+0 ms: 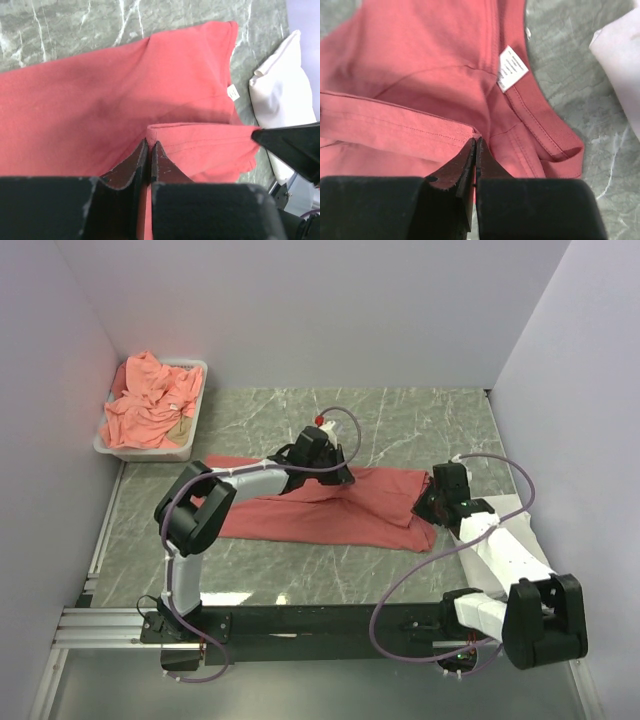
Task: Fold and stack the t-shirts
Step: Fold the tshirt
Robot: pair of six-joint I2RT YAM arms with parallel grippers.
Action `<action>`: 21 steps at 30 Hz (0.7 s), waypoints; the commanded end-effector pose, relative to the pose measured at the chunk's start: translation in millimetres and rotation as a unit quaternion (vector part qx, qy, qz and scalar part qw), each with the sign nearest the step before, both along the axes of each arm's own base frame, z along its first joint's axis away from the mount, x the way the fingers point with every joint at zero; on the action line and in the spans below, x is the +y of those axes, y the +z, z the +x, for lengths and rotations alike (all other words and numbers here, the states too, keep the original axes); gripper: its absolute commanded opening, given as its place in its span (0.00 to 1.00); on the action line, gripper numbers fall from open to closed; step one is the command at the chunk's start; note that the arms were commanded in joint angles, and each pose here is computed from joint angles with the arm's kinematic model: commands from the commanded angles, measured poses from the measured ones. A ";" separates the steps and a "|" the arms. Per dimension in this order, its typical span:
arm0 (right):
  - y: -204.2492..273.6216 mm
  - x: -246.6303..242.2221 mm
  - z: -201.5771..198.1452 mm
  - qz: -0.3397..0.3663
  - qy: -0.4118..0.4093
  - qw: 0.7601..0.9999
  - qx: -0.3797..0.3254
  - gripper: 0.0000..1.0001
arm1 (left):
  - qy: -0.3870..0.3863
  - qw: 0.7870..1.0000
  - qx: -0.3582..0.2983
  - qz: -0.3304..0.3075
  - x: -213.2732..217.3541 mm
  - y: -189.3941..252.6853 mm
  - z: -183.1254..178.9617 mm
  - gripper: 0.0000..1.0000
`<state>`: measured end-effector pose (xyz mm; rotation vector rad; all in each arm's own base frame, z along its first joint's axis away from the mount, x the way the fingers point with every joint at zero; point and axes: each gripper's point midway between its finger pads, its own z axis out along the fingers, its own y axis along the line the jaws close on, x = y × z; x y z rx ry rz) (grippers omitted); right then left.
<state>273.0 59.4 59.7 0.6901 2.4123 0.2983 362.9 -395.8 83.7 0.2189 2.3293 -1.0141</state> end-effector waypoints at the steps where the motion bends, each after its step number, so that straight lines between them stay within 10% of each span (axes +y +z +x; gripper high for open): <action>1: 29.1 -7.8 10.3 -0.016 -0.005 0.999 -0.041 0.03 | 0.003 0.999 -0.038 -0.033 -2.9 33.6 0.1 0.04; 21: 21.0 22.6 -5.0 -0.036 0.072 0.996 -0.024 0.02 | 0.032 0.999 -0.034 -0.020 19.7 6.3 -29.6 0.01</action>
